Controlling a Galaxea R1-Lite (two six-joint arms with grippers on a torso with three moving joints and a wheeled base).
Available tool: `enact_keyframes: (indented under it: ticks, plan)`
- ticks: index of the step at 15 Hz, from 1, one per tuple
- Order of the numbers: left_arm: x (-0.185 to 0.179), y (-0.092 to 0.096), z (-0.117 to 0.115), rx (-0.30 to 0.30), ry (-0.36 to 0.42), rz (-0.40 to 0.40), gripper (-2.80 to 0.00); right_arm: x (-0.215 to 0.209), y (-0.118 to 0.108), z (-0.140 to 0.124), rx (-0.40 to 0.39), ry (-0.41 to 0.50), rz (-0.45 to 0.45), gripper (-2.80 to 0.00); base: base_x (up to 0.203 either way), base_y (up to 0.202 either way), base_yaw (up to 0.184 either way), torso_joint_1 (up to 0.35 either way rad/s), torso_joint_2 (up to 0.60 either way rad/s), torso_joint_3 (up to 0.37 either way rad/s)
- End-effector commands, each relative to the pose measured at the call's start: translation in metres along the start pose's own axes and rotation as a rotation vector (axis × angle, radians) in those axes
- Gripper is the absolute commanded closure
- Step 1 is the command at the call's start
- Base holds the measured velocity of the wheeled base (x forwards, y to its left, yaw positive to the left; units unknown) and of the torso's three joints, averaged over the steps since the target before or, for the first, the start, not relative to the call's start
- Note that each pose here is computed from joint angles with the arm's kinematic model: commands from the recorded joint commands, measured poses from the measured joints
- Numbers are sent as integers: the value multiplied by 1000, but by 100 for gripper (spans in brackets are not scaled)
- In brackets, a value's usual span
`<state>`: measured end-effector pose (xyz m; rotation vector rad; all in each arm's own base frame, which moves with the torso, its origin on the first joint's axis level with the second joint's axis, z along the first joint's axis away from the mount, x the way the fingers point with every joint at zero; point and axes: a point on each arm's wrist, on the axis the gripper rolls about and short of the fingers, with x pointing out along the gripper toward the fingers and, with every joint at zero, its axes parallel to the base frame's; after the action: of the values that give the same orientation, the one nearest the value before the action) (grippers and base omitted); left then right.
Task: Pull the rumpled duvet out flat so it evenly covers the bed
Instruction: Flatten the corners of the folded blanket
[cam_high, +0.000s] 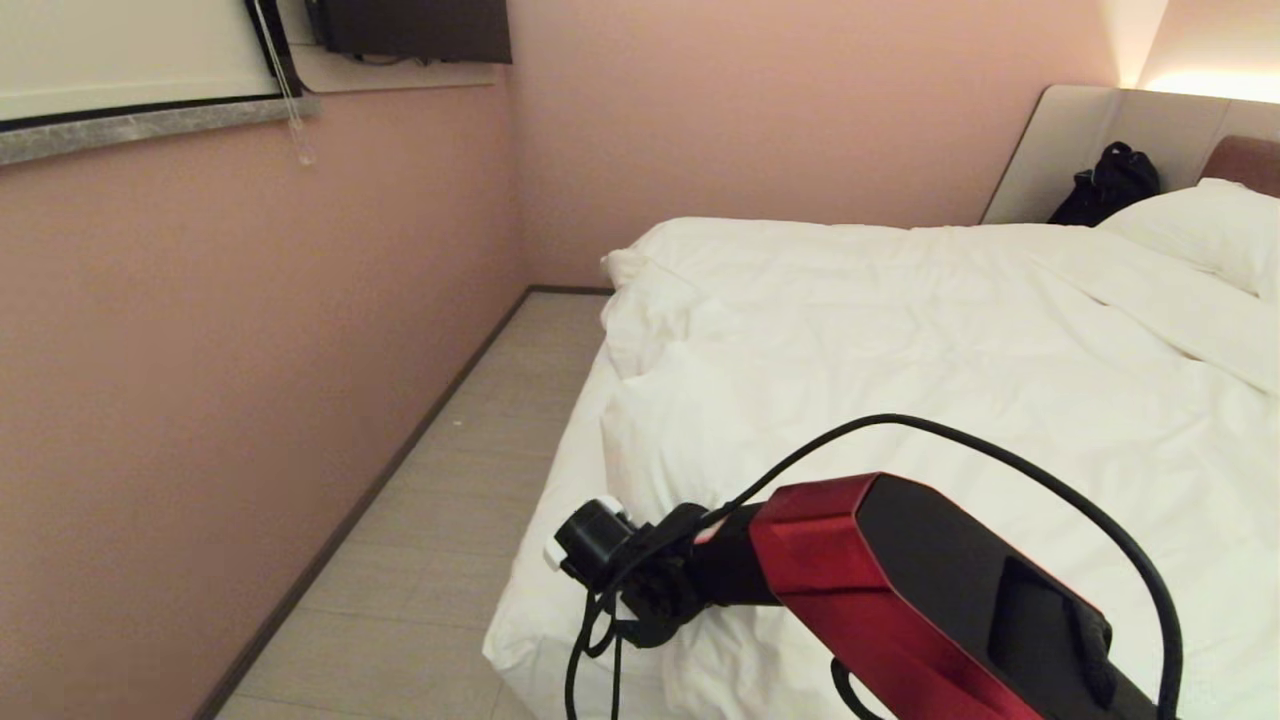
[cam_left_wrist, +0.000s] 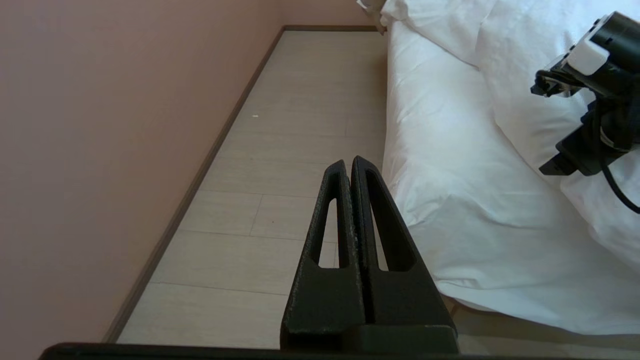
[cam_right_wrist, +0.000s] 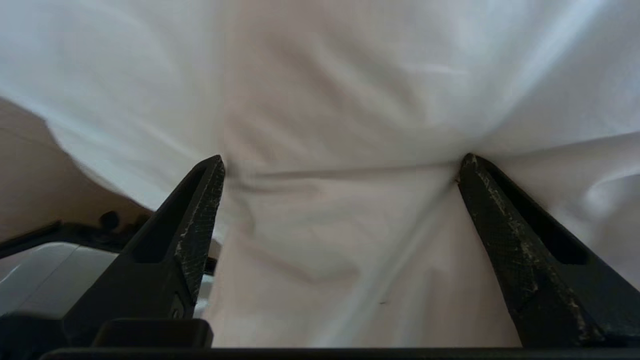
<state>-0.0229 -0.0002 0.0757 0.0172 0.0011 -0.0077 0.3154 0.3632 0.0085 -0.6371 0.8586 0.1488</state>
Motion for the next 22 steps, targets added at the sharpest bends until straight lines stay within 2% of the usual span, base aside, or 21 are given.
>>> enact_keyframes:
  ticks: [1, 5, 12, 13, 18, 22]
  plan:
    - [0, 0, 0, 0, 0, 0, 0, 5, 4, -4, -11, 13, -6, -280, 0, 0, 0, 0, 0, 0]
    - [0, 0, 0, 0, 0, 0, 0, 19, 6, -10, -23, 41, -25, -280, 0, 0, 0, 0, 0, 0]
    - [0, 0, 0, 0, 0, 0, 0, 35, -13, -10, -19, 51, -166, -280, 0, 0, 0, 0, 0, 0]
    - [0, 0, 0, 0, -1, 0, 0, 35, -14, -10, -12, 49, -171, 0, 0, 0, 0, 0, 0, 0]
    - [0, 0, 0, 0, 0, 0, 0, 16, -25, 3, 56, 9, -151, 0, 0, 0, 0, 0, 0, 0]
    - [0, 0, 0, 0, 0, 0, 0, -16, -60, 23, 209, -51, -118, 0, 0, 0, 0, 0, 0, 0]
